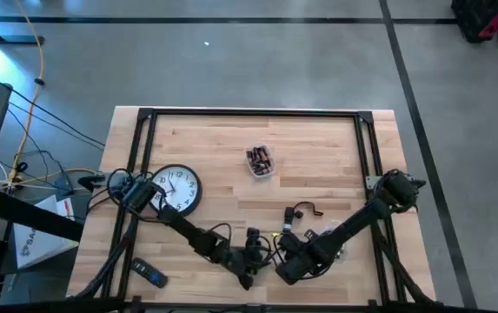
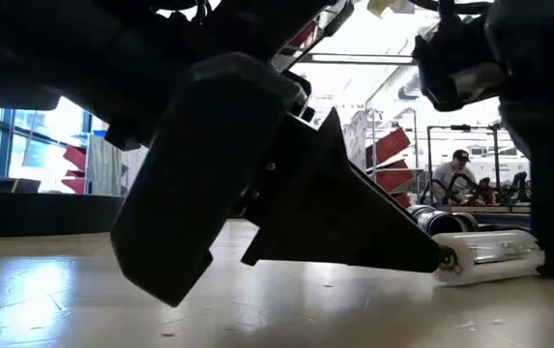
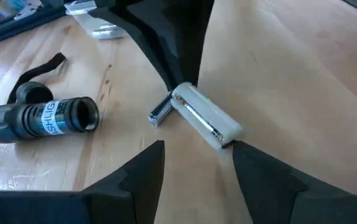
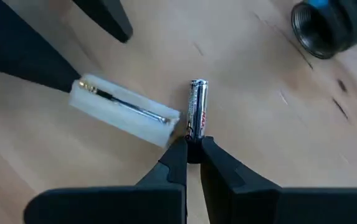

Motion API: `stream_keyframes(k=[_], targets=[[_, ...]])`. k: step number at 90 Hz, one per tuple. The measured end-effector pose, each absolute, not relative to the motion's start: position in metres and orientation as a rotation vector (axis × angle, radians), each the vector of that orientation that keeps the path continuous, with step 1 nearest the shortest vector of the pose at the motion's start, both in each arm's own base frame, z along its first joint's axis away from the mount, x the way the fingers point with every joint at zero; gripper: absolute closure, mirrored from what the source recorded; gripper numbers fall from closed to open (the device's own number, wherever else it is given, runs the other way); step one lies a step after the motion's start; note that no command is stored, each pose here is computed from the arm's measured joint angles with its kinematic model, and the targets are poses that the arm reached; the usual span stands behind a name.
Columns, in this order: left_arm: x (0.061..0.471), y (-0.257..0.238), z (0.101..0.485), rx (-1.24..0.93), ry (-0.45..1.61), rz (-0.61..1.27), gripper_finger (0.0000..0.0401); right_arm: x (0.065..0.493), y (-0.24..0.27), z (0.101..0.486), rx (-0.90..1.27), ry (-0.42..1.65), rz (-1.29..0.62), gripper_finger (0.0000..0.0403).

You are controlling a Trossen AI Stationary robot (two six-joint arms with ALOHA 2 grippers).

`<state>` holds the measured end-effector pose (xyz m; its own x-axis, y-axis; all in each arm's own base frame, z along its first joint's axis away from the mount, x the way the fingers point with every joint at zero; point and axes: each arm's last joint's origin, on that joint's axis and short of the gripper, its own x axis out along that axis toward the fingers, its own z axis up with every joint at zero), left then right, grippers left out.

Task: Insert battery
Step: Insert the silver battery into the battery holder

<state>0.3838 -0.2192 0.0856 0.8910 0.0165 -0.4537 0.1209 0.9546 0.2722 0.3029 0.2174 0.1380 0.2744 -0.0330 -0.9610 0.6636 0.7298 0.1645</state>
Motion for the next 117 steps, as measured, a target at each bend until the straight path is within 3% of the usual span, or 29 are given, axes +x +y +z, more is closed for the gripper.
stream_keyframes(k=[39,82,117], targets=[[0.382,-0.222,0.086,0.293,0.462,-0.028,0.0231,0.308,0.214,0.138,0.67,1.194,-0.531,0.0403],[0.386,-0.198,0.085,0.353,0.529,0.172,0.0231,0.31,0.211,0.138,0.718,1.193,-0.557,0.0402],[0.385,-0.191,0.09,0.357,0.625,0.062,0.0231,0.311,0.199,0.138,0.683,1.221,-0.616,0.0402]])
